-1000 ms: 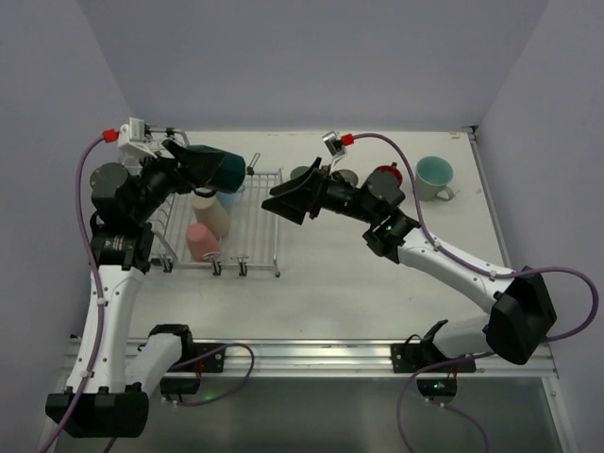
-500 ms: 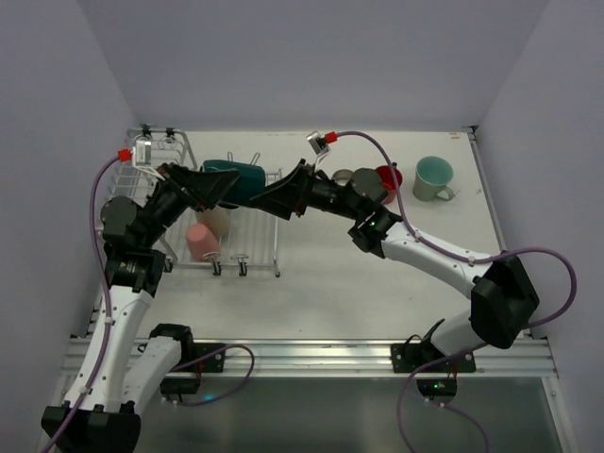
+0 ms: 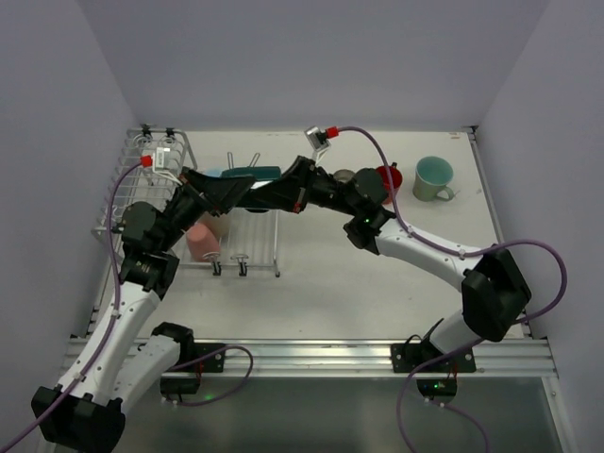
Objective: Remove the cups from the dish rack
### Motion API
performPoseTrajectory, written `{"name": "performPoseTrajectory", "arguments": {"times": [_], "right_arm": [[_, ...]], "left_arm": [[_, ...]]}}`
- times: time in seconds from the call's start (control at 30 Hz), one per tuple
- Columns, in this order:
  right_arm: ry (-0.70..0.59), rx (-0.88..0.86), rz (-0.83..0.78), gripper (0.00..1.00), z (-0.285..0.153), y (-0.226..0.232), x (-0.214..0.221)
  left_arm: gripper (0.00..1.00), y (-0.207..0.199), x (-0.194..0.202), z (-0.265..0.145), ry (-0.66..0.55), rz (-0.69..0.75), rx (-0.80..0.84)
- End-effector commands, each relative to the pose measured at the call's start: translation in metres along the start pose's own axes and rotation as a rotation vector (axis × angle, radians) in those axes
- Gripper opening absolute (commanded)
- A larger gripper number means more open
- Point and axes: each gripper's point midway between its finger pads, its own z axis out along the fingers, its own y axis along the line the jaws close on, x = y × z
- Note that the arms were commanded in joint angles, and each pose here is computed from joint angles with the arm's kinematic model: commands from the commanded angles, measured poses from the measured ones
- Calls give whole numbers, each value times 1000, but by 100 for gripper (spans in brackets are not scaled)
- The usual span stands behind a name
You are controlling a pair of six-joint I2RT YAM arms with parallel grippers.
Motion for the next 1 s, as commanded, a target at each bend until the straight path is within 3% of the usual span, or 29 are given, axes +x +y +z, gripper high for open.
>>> {"name": "performPoseTrajectory", "arguments": {"times": [0.0,0.07,0.1,0.17,0.2,0.23,0.57,0.63,0.67,0.7,0.77,0.8,0.97], "right_arm": [[-84,-54,-69,7,-5,22,-14],[-102,-44,-89,0,-10,23,-15],[-108,-39,-94,0,-16,26,-14],[-134,-19,-121,0,-23,26,-15],[-143,-11,-131,0,-32,29,-13],[-152,0,-142,0,-36,28,-13],[-207,169,-148,0,-103,1,-25],[-198,340,-119,0,-121,-28,-23],[-210,415,-196,0,-134,-33,-31],[-156,567,-163,0,-150,-54,-22],[-171,805,-243,0,-188,-84,-35],[-121,920,-211,0,-211,-98,-24],[-109,1393,-210,0,-318,-146,-35]], "left_arm": [[12,-44,-8,3,-42,61,157],[29,-50,-10,3,-48,74,169],[49,-52,-11,2,-51,82,175],[71,-54,-12,2,-55,97,175],[90,-56,-12,1,-54,105,178],[97,-55,-11,2,-48,118,176],[100,-55,-1,-5,39,258,149],[100,-48,4,-9,76,303,114],[100,-46,9,-12,108,307,99],[100,-45,12,-14,128,322,100],[100,-42,26,-23,195,362,113],[100,-39,32,-25,219,375,117],[100,-5,65,-42,361,465,82]]}}
